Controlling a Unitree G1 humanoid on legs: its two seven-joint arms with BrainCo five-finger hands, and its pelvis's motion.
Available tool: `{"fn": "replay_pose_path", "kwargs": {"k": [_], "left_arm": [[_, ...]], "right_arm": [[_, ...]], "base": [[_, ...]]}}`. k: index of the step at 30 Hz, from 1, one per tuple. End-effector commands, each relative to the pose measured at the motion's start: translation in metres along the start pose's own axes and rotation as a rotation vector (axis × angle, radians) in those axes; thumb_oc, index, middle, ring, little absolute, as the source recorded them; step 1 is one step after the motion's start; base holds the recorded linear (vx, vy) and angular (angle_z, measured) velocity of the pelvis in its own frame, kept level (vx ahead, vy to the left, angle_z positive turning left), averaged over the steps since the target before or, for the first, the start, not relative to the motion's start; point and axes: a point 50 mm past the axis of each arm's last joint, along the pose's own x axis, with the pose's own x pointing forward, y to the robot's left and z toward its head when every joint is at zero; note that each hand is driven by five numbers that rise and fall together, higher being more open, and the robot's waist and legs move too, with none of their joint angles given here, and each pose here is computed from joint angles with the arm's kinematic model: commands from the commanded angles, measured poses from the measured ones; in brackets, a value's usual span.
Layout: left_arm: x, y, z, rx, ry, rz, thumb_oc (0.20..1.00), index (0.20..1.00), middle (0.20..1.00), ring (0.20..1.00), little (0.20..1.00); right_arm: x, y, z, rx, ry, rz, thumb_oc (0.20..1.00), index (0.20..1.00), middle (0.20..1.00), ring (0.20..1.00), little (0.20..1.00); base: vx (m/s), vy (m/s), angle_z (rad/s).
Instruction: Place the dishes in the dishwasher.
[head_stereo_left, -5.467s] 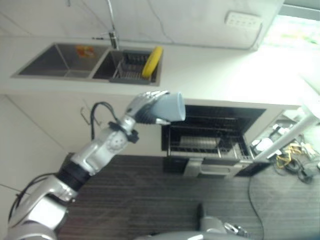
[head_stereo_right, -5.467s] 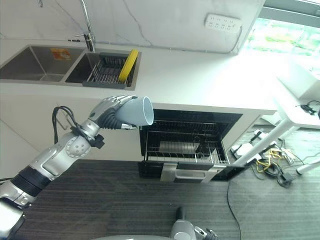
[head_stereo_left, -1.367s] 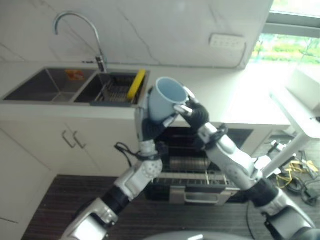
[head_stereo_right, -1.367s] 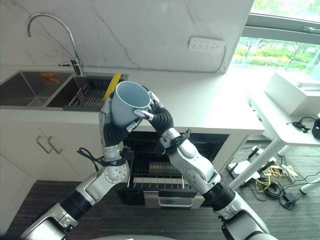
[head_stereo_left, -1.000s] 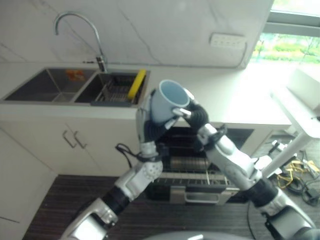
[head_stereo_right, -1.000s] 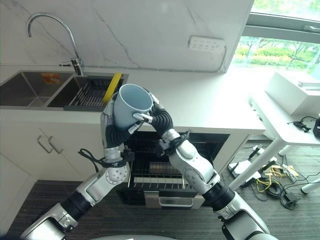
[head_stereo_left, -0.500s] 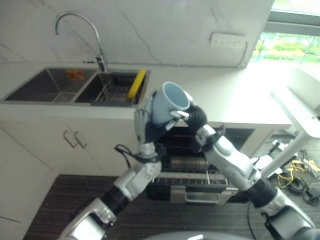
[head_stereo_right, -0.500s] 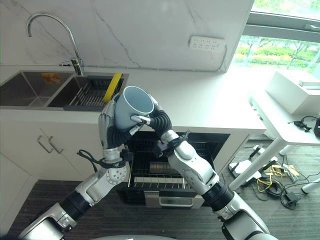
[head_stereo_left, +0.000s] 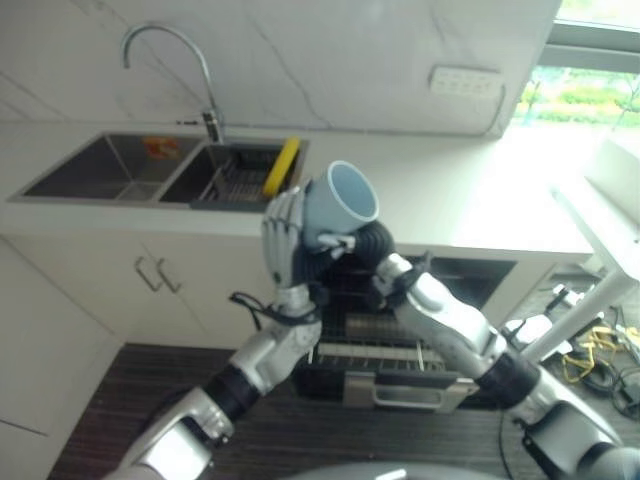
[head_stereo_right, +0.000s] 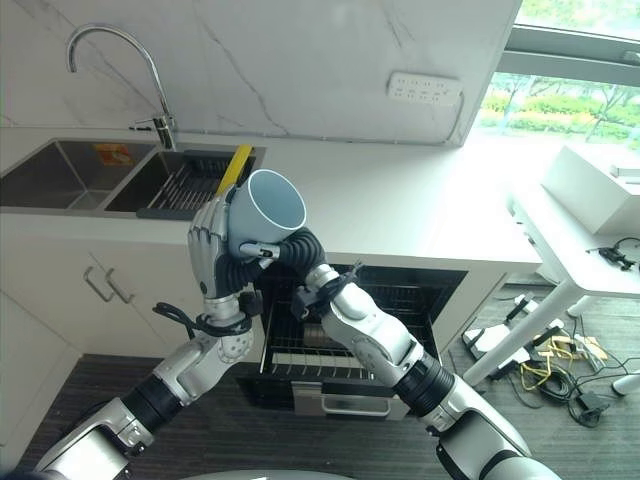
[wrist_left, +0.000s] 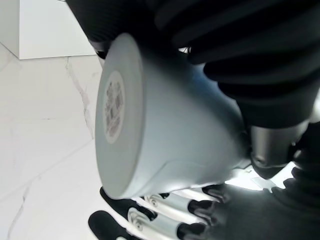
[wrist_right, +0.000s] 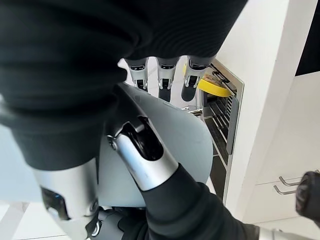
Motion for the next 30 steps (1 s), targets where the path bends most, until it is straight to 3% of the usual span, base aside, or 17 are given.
{"fn": "replay_pose_path", "kwargs": {"k": [1,9,15,30], "left_arm": [[0.007,-0.027,0.028,-0.098,-0.169,-0.078,0.200,0.200,0.200,0.200,0.200],[0.004,-0.029,0.027,-0.063,-0.168,-0.095,0.200,0.200,0.200,0.200,0.200],[-0.008,-0.029,0.020,-0.039,-0.110,-0.088,0.200,0.200,0.200,0.200,0.200],[-0.014,-0.030,0.019,-0.049,-0.106,-0.099,0.200,0.200,0.200,0.200,0.200]], "right_arm": [[0.026,0.052,0.050,0.052,-0.212,0.206,1.000,1.000,1.000,1.000,1.000],[0.027,0.048,0.056,0.065,-0.258,0.139,1.000,1.000,1.000,1.000,1.000],[0.019,0.039,0.071,0.132,-0.425,0.014,1.000,1.000,1.000,1.000,1.000],[0.018,0.047,0.073,0.167,-0.431,0.064,1.000,1.000,1.000,1.000,1.000]], "base": [[0.00,0.000,0.00],[0.00,0.000,0.00],[0.00,0.000,0.00],[0.00,0.000,0.00]]}}
